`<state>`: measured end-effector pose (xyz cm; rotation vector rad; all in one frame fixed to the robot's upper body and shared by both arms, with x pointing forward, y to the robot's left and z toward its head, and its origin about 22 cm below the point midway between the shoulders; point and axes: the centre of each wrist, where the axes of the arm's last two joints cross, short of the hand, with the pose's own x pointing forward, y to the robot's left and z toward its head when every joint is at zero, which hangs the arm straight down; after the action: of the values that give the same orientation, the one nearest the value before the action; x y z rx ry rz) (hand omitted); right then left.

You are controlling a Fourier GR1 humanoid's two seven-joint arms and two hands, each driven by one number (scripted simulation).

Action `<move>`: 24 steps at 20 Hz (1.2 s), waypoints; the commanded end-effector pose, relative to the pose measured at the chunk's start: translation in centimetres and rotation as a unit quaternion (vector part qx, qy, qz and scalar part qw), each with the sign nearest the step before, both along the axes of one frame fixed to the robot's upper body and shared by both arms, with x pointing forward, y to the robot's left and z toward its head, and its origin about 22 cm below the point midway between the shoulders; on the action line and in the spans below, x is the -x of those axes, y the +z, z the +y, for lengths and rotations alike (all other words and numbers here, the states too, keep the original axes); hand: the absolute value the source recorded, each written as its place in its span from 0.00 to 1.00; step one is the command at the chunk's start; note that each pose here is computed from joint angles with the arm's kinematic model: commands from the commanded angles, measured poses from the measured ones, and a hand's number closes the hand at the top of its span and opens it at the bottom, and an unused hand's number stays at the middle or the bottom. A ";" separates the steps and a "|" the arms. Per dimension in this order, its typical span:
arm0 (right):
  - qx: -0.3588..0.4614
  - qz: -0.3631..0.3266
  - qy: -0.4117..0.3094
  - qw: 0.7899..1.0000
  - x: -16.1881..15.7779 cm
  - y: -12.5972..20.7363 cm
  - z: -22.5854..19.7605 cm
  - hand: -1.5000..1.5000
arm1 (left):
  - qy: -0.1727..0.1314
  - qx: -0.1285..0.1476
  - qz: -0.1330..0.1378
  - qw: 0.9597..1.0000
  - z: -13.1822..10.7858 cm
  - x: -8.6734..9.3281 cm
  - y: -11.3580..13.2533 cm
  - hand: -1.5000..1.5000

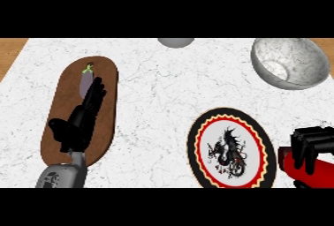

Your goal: Pick the can from the plate and place it in the bowl

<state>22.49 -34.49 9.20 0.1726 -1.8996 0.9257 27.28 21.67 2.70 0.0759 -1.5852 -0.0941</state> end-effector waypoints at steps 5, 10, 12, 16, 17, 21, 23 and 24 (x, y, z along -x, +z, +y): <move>-0.009 -0.100 -0.030 0.995 2.6 8.1 -2.7 1.00 | -0.005 -0.004 -0.009 1.000 0.6 -0.3 -0.8 0.50; 0.015 -0.106 -0.083 0.991 2.3 14.1 -0.1 1.00 | -0.012 0.005 -0.002 1.000 -0.3 -0.5 -0.1 0.50; 0.017 -0.111 -0.095 0.989 1.8 16.1 -2.6 1.00 | -0.003 -0.004 -0.003 1.000 -0.3 0.0 -0.5 0.50; -0.002 -0.103 -0.133 0.986 -1.0 17.5 -1.6 1.00 | -0.009 -0.006 -0.009 1.000 -0.2 -0.1 0.5 0.50; 0.000 -0.099 -0.138 0.985 -0.9 18.5 -1.1 1.00 | -0.020 -0.003 0.000 1.000 -1.2 1.4 -0.3 0.50; 0.019 -0.101 -0.170 0.980 -3.9 21.4 0.2 1.00 | -0.012 -0.005 0.003 1.000 0.3 0.0 -0.3 0.50; 0.031 -0.085 -0.169 0.982 -5.2 19.9 0.9 1.00 | -0.012 -0.001 -0.003 1.000 -0.4 -0.7 0.0 0.50; 0.037 -0.088 -0.176 0.980 -6.1 18.6 0.2 1.00 | -0.004 -0.009 -0.008 1.000 -0.3 -1.4 0.9 0.50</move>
<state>26.09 -34.20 28.15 -0.2458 -2.0041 0.7889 27.67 21.00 3.10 0.0639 -1.5927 -0.1166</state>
